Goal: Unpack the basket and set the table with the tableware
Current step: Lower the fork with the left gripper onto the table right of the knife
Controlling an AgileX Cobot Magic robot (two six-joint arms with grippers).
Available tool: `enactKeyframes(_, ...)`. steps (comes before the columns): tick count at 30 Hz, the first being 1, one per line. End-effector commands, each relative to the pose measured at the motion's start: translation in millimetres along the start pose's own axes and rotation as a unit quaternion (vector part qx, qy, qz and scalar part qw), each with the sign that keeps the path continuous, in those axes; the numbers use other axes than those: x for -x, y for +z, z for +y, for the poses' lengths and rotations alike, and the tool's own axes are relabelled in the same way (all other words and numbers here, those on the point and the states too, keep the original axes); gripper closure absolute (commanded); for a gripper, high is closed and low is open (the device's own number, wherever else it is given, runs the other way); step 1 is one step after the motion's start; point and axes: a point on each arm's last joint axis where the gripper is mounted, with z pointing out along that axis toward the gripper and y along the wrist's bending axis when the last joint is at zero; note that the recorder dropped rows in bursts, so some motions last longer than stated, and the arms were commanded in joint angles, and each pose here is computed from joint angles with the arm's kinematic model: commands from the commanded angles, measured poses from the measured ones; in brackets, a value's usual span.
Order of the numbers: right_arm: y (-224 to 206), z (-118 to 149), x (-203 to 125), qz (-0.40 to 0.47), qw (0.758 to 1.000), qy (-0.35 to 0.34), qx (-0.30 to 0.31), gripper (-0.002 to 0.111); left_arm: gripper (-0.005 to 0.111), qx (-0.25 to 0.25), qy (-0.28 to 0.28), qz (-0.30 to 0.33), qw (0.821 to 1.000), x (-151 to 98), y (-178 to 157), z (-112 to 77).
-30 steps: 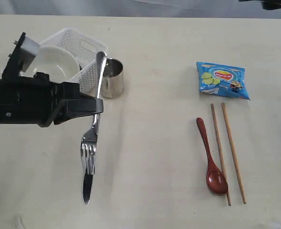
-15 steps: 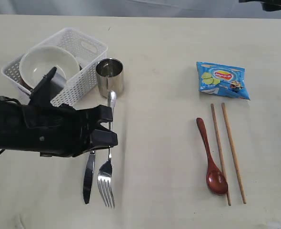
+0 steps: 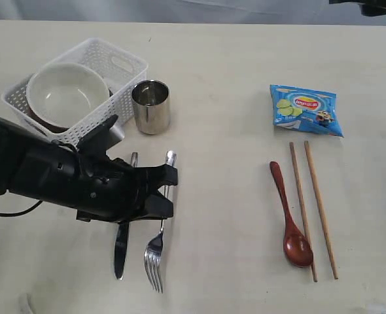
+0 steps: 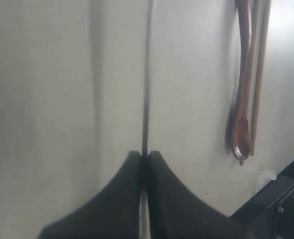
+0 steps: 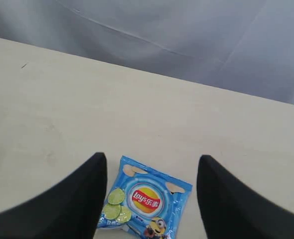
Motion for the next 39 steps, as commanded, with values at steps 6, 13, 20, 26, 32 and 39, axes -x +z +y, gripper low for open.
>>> enactKeyframes(6, 1.3, -0.8, -1.6, 0.006, 1.0, 0.0, -0.002, 0.056, 0.107, -0.003, 0.004, -0.019, 1.0, 12.1, -5.3, 4.7)
enactKeyframes(13, 1.3, -0.9, -1.9, 0.008, 1.0, 0.0, -0.003, 0.056, 0.107, -0.054, 0.007, -0.02, 0.998, 25.3, -17.6, 9.3)
enactKeyframes(20, 1.3, -1.0, -2.0, 0.008, 1.0, -0.001, -0.003, 0.056, 0.107, -0.088, 0.03, -0.003, 0.996, 26.4, -15.4, 3.4)
enactKeyframes(26, 1.3, -1.1, -2.2, 0.009, 1.0, -0.001, -0.004, 0.056, 0.107, -0.086, 0.015, 0.043, 0.995, 23.3, 5.9, 22.2)
enactKeyframes(32, 1.9, -1.4, -4.3, 0.015, 1.0, -0.002, -0.007, 0.056, 0.107, -0.163, 0.0, 0.053, 0.985, 39.2, 2.7, 32.9)
enactKeyframes(39, 2.9, -0.4, -5.7, 0.013, 1.0, -0.003, -0.002, 0.056, 0.107, -0.13, -0.016, 0.043, 0.991, 43.6, 7.2, 47.8)
